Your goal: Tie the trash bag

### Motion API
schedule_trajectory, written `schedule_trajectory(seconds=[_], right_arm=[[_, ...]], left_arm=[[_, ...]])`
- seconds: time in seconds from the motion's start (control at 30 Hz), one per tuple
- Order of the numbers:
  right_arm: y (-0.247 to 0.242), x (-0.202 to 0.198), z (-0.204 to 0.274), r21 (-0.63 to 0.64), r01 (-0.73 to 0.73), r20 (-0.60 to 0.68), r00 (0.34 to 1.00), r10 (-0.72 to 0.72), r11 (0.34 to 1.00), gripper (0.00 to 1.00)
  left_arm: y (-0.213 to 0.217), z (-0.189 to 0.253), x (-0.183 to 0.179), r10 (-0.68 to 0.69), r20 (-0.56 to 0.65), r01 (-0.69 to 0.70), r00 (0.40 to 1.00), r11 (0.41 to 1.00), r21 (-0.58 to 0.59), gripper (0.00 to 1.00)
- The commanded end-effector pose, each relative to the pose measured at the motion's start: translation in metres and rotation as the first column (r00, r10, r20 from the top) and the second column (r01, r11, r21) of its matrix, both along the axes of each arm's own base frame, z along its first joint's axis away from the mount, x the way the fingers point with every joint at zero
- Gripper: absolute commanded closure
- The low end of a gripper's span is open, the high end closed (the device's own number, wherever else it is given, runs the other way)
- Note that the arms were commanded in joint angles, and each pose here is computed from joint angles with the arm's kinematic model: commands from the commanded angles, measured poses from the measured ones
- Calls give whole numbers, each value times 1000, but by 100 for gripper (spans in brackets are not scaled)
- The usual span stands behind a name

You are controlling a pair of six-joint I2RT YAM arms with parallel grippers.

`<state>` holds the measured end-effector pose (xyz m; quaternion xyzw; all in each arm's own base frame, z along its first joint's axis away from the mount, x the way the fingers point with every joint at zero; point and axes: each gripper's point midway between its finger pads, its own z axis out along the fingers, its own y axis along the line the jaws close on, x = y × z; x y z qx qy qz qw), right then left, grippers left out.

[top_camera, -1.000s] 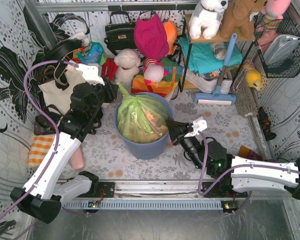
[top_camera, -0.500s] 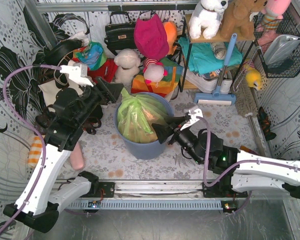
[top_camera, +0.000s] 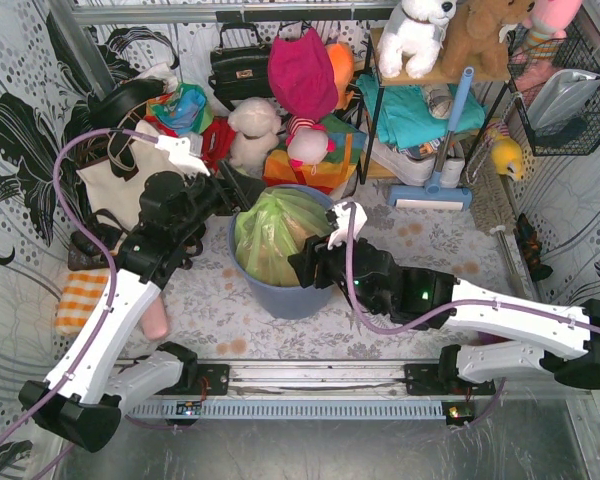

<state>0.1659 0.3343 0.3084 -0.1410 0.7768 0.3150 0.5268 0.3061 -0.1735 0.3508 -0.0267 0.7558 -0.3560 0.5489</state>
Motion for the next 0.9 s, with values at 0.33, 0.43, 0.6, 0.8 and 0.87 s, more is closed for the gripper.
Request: schedule_trajectory(seconds=[0.33,0.43,0.6,0.8,0.87], right_arm=[[10,16,-8,10,-17,-51,999,18,1000,59],[13,22,-3,15,-12,-24,1000,13,1000,62],[15,33,1,1,18,-2,1000,-18,1000,77],[-6,43,5,-22,120,18,993,-120,993,100],[-19,46,9,-30,161,32,987,-160,986,100]], left_arm=[[5,16,12,24,87,-23,996,1000,-10,25],[6,17,13,28,96,-27,995,1000,-7,25],[5,17,15,23,99,-22,995,1000,-7,25],[14,19,19,61,117,-64,991,998,21,26],[17,21,20,77,129,-82,989,996,30,26]])
